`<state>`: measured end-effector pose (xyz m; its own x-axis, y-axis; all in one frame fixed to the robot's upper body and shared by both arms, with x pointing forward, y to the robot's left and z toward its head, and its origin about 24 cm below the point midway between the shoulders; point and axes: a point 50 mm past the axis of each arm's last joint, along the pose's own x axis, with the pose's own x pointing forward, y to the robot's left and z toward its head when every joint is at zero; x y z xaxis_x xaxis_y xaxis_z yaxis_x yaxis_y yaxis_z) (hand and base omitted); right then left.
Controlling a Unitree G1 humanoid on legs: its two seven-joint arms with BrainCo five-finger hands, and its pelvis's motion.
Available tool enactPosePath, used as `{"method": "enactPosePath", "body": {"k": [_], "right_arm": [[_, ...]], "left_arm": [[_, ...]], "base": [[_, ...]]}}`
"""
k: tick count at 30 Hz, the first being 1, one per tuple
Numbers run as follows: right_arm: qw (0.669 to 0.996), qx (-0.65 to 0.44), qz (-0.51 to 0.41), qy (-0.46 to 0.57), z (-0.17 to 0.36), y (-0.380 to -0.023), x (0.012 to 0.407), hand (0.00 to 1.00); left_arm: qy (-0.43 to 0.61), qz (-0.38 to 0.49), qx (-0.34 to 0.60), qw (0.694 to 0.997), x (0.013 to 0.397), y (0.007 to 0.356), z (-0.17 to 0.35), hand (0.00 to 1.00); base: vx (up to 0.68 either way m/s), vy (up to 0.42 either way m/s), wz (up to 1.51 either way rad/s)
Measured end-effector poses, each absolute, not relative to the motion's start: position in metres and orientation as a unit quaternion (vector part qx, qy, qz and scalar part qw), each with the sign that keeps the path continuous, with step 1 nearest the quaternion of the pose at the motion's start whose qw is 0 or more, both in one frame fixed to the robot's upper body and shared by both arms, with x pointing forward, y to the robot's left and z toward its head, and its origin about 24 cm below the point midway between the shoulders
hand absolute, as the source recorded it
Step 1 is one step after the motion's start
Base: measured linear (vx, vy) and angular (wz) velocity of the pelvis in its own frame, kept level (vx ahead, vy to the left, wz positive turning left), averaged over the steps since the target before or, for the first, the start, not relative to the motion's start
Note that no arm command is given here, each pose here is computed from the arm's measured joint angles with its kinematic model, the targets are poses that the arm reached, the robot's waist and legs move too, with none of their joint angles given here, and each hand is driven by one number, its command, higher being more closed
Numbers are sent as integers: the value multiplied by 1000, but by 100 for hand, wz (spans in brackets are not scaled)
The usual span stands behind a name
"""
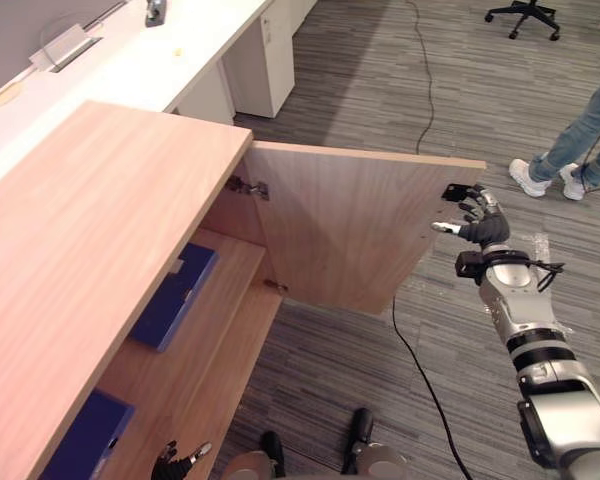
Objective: Walk over to the cabinet, pick up the folder, carry it to the office cabinet, place the folder inside the office cabinet, then close the office cabinet door
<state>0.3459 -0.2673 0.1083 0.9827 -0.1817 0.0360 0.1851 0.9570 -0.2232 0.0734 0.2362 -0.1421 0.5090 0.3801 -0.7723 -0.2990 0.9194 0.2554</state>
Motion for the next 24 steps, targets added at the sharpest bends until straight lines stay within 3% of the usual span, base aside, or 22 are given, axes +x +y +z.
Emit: {"method": "enactPosePath", "body": {"k": [9, 15, 18, 19, 20, 23, 24], "right_arm": [[986, -167, 13, -9, 88, -232, 314, 0], [951, -272, 148, 6, 77, -209, 287, 0], [891, -357, 280, 33, 61, -189, 265, 0], [841, -375, 387, 44, 48, -166, 245, 0], [790, -359, 494, 44, 32, -136, 215, 0], [717, -272, 639, 57, 4, -90, 154, 0], [700, -261, 660, 78, -4, -90, 142, 0]], "left_arm": [[459, 190, 63, 866, 72, 239, -142, 0], [478, 205, 65, 852, 62, 244, -146, 0], [493, 208, 68, 842, 53, 246, -149, 0], [493, 207, 68, 842, 54, 246, -149, 0], [488, 205, 68, 846, 60, 245, -148, 0], [477, 208, 56, 852, 64, 240, -148, 0], [491, 207, 53, 844, 57, 237, -150, 0]], "base": [[11, -37, -14], [-34, -63, -17], [-27, -106, -24], [-13, -139, -26], [-19, -151, -15], [4, -106, 34], [26, -128, 81]]}}
